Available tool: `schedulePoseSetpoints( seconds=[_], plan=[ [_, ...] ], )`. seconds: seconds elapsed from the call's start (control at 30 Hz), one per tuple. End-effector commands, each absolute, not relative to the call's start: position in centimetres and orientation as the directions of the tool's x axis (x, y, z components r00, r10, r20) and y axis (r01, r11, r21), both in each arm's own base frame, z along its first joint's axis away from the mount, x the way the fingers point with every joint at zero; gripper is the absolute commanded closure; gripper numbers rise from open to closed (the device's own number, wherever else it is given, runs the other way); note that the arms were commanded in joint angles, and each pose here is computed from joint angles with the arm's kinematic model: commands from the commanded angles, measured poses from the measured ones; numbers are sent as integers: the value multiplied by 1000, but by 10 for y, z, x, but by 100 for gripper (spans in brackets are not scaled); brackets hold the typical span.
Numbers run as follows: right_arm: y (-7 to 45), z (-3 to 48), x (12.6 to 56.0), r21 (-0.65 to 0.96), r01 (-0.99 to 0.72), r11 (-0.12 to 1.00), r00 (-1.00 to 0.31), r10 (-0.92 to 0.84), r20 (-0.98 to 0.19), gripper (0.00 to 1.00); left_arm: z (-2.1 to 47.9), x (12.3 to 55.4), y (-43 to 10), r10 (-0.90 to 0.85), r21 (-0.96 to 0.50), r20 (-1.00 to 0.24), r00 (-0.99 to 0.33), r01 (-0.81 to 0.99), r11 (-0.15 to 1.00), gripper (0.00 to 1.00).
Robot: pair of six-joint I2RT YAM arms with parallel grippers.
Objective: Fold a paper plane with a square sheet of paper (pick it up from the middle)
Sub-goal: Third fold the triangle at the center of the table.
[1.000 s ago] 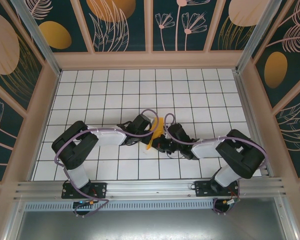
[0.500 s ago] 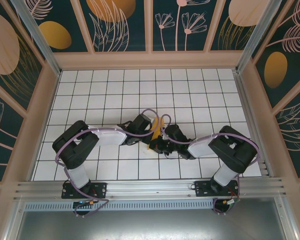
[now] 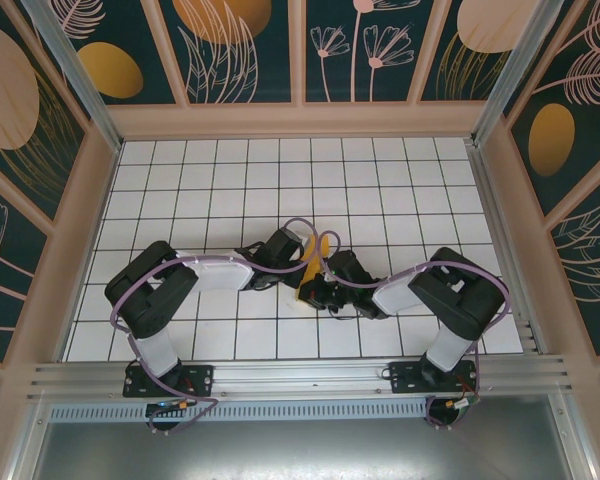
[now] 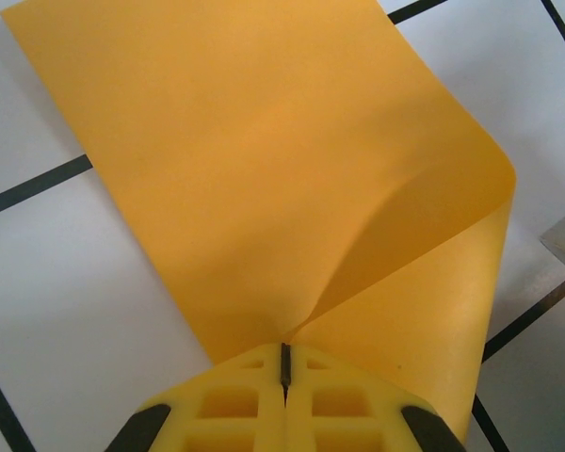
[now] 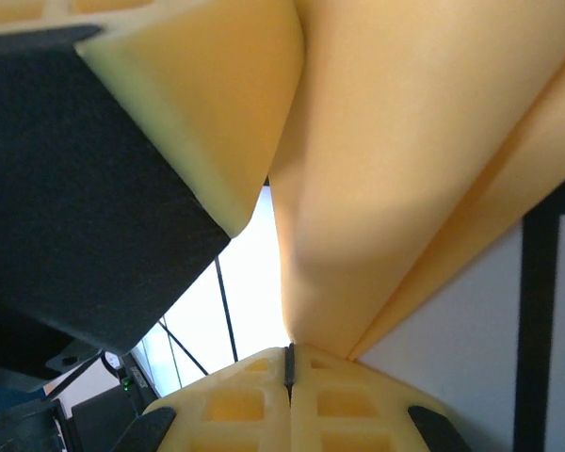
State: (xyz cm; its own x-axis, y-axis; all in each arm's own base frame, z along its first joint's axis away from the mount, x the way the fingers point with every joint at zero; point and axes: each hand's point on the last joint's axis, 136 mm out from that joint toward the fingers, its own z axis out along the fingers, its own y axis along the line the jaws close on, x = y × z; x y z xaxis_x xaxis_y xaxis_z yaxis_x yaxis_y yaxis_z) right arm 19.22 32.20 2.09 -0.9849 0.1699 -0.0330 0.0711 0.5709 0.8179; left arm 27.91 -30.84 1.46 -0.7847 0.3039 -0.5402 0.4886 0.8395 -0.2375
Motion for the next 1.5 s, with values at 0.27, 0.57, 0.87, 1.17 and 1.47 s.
schedulePoseSetpoints(
  seconds=[0.27, 0.57, 0.87, 1.17, 1.47],
  plan=[
    [328, 51, 197, 850, -4, 526, -984, 152, -98, 100, -12, 262, -301, 356, -232, -448, -820, 492, 839, 100],
    [329, 37, 198, 843, 26, 538, -987, 148, -65, 100, -12, 263, -301, 358, -232, -446, -820, 492, 839, 100],
    [321, 7, 191, 787, 100, 609, -989, 151, 9, 100, -12, 263, -300, 359, -229, -444, -821, 491, 841, 100],
    [313, 46, 208, 811, 22, 584, -977, 185, -106, 100, -12, 263, -300, 359, -226, -445, -821, 490, 842, 100],
    [308, 53, 229, 854, 26, 520, -972, 213, -100, 100, -14, 262, -301, 362, -227, -441, -821, 492, 840, 100]
  ],
)
